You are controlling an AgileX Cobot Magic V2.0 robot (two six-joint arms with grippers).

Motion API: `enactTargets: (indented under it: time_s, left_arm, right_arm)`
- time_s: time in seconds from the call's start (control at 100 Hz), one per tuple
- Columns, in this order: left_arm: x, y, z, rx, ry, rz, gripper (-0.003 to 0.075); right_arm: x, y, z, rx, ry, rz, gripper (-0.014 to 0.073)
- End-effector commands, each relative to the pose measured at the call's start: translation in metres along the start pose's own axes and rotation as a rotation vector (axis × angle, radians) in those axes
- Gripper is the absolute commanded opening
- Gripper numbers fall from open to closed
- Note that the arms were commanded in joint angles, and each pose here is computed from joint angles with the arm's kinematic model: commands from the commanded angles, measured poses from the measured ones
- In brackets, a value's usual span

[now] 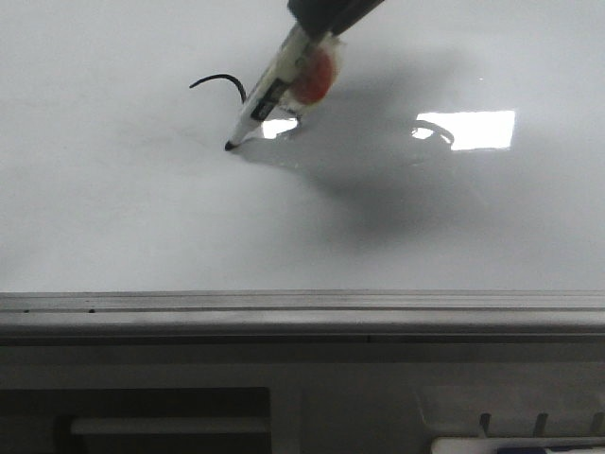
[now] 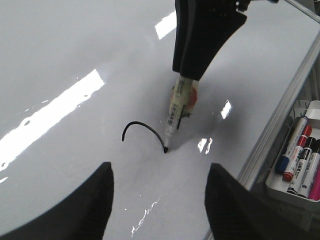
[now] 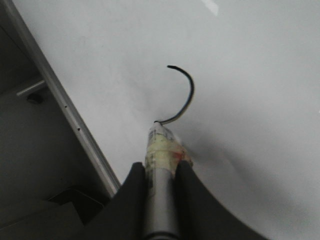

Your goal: Write number 3 on whiteboard

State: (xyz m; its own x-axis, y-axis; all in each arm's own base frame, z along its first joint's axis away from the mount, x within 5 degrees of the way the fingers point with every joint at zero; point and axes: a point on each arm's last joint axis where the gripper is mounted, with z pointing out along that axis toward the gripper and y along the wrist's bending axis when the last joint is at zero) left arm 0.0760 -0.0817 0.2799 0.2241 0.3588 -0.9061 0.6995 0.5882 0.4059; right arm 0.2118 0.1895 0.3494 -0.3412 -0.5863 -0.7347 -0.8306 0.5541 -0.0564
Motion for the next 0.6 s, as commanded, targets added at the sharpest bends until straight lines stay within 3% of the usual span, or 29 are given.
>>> enactTargets:
  time_s: [0.0,0.3,0.43,0.59]
  left_arm:
    - [-0.017,0.004,-0.001,-0.006,-0.096,-0.022,0.0375]
    - [-0.017,0.004,-0.001,-0.006,-0.096,-0.022,0.0375]
    - [-0.017,0.004,-0.001,-0.006,-0.093,-0.022,0.0375]
    - [-0.017,0.004,-0.001,-0.006,-0.093,-0.022,0.0375]
  right_arm:
    - [-0.008,-0.002,-0.002,0.038,-0.057,-0.025,-0.004]
    - [-0.001,0.002,-0.015,0.013,0.01,-0.029,-0.004]
    - [0.004,0.012,-0.003,-0.023,0.034,-0.032,-0.004]
    - [-0.006,0.023,0.017,-0.031,-0.025,-0.064,-0.004]
